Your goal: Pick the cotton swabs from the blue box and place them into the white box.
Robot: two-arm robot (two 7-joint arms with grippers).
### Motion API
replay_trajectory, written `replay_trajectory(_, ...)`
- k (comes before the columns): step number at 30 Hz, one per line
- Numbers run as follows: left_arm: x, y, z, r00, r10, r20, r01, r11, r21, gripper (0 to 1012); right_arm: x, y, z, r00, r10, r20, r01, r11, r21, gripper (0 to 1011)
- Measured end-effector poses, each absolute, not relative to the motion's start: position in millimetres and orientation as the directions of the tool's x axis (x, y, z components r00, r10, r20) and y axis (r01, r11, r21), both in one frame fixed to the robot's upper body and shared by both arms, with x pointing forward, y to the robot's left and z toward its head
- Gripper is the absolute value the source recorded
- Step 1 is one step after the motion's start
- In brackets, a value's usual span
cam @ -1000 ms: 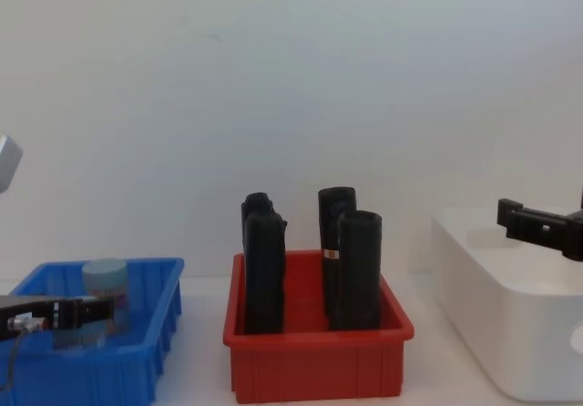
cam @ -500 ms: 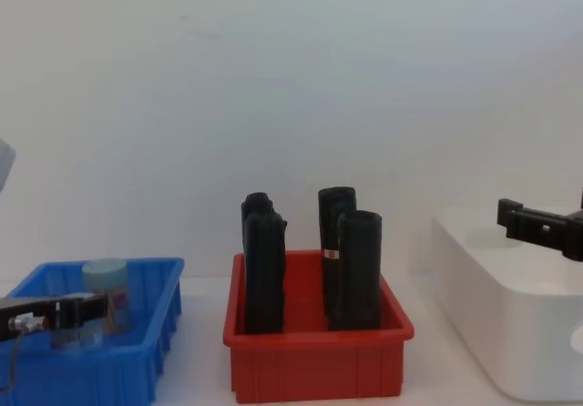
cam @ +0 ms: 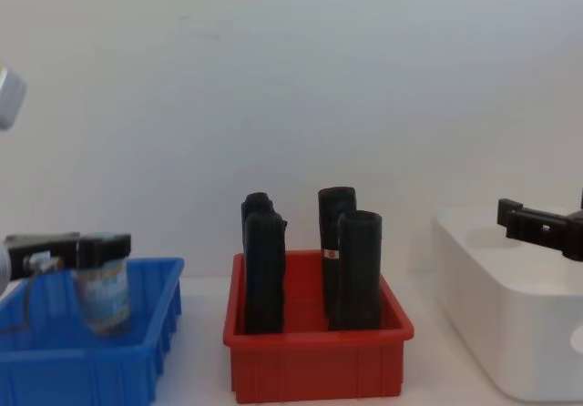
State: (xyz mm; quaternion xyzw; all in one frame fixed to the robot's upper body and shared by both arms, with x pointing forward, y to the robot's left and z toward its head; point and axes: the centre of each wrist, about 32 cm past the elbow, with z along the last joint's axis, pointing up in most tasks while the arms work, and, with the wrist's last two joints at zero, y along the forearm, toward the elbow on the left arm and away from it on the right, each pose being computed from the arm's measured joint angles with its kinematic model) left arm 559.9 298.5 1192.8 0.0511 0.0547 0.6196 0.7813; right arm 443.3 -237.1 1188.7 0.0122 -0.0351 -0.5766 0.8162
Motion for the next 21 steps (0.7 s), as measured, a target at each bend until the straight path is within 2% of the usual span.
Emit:
replay_trajectory(8, 557.3, 289.6, 1224.7, 0.3, 0.953, 0.03, -0.948, 0.295, 0.12, 659, 443.3, -237.1, 1188.7, 0.333, -0.942, 0.043, 0.94, 0.335, 0.06, 1001)
replay_trajectory(21, 552.7, 271.9, 1272.2, 0.45, 0.888, 0.095, -0.89, 0.437, 0.133, 659, 443.3, -237.1, 1188.7, 0.333, -0.942, 0.043, 0.94, 0.335, 0.06, 1001)
